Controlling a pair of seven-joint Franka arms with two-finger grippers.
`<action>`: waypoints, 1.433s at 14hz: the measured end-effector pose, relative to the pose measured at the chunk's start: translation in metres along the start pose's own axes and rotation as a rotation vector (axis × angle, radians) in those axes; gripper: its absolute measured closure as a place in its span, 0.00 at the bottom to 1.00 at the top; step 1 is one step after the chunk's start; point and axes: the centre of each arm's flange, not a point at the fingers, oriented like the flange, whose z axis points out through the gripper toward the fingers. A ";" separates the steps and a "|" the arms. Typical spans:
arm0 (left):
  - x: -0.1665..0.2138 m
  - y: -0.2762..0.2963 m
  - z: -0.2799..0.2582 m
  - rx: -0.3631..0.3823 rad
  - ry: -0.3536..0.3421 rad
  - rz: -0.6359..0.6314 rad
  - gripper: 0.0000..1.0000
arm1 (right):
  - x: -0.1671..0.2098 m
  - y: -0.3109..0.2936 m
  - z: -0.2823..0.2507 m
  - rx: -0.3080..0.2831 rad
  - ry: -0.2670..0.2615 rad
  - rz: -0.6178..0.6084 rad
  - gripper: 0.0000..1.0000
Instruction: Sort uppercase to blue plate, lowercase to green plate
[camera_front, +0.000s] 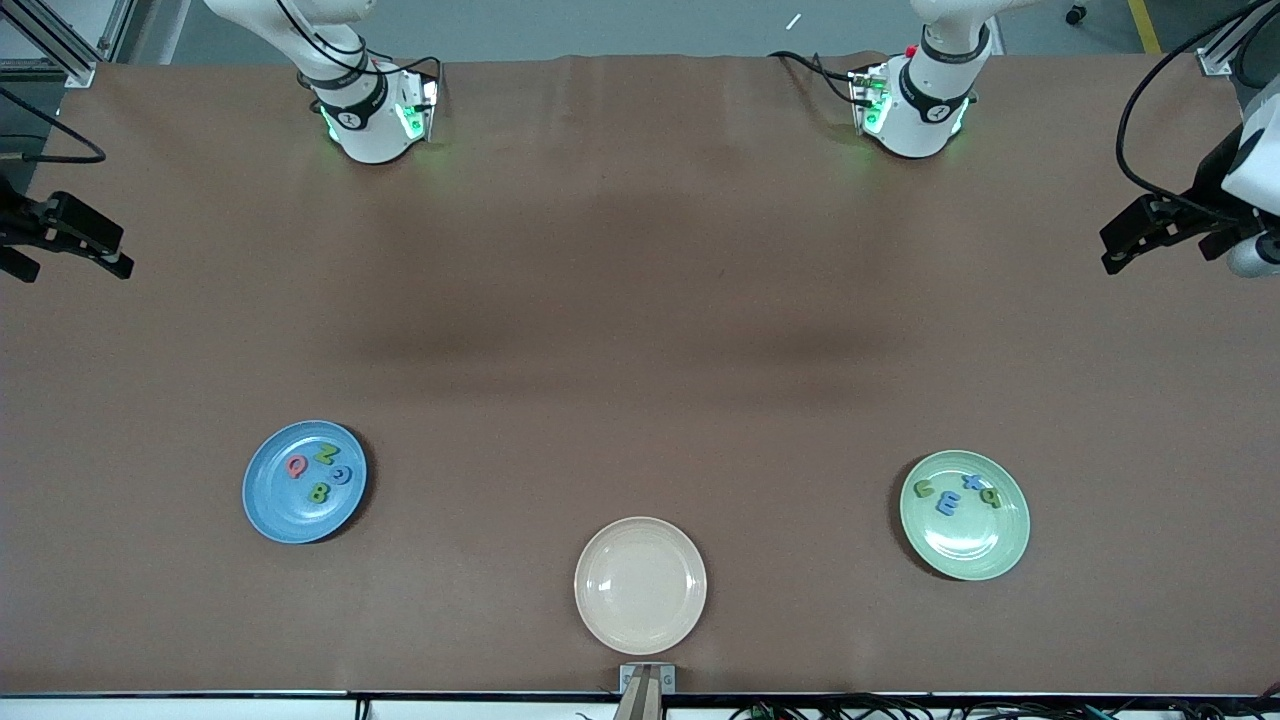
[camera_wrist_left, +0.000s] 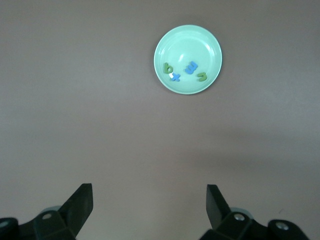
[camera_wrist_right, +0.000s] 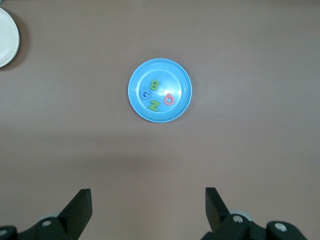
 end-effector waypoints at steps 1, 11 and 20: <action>-0.006 -0.003 -0.001 -0.037 -0.011 -0.006 0.00 | -0.001 -0.001 0.001 0.001 -0.008 -0.002 0.00; -0.036 0.017 -0.007 -0.046 -0.012 0.077 0.00 | -0.001 -0.004 0.000 0.000 -0.010 -0.007 0.00; -0.035 0.021 -0.013 0.004 -0.002 0.104 0.00 | -0.002 -0.008 0.001 0.001 -0.017 -0.014 0.00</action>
